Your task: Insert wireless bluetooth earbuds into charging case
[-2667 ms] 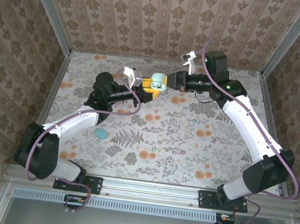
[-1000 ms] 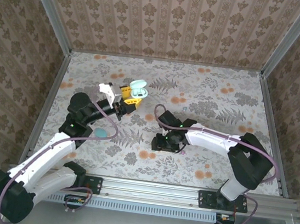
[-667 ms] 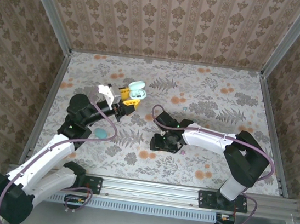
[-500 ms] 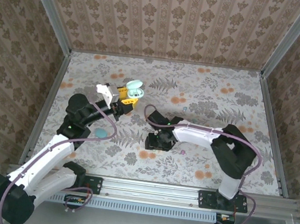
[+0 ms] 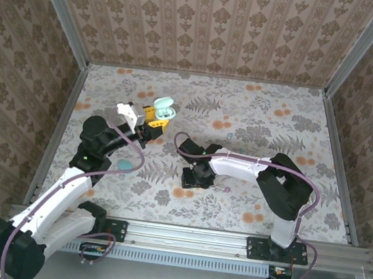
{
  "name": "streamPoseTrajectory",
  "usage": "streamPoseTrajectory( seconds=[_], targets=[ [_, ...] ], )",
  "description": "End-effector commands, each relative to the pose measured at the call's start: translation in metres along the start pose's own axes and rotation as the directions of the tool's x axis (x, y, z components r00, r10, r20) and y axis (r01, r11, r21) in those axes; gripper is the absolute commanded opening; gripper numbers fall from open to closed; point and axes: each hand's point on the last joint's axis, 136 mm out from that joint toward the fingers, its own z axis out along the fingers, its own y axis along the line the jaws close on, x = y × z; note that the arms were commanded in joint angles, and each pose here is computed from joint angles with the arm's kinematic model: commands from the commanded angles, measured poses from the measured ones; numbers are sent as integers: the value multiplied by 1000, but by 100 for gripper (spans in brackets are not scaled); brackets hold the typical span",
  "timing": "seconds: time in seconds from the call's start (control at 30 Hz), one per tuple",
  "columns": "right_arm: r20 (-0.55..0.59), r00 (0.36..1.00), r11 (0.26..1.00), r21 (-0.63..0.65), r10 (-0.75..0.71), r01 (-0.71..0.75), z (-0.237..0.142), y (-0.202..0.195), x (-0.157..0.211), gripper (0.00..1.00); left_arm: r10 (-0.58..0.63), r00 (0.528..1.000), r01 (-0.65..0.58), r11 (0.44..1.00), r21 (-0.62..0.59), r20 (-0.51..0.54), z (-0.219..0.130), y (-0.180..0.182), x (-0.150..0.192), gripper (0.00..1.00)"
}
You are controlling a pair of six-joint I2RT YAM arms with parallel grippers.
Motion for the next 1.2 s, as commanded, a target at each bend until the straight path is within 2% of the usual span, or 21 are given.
streamPoseTrajectory(
  seconds=[0.0, 0.23, 0.67, 0.87, 1.07, 1.17],
  targets=[
    [-29, 998, 994, 95, -52, 55, -5, -12, 9, 43, 11, 999, -11, 1000, -7, 36, -2, 1, -11, 34],
    [-30, 997, 988, 140, -65, 69, -1, -19, 7, 39, 14, 999, -13, 1000, -10, 38, -2, 3, -13, 34],
    [11, 989, 950, 281, -144, 136, -21, -51, -13, 39, 17, 999, -16, 1000, -9, 34, -3, 3, -14, 34],
    [36, 990, 931, 346, -136, 115, -33, -77, -22, 39, 18, 999, -18, 1000, -7, 33, -3, 2, -15, 34],
    [64, 993, 936, 344, -97, 69, -39, -87, -28, 39, 17, 999, -17, 1000, -7, 30, -2, 3, -13, 34],
    [99, 994, 968, 249, -46, 20, -44, -74, -29, 39, 17, 999, -17, 1000, -7, 31, -2, 3, -13, 34]
  ],
)
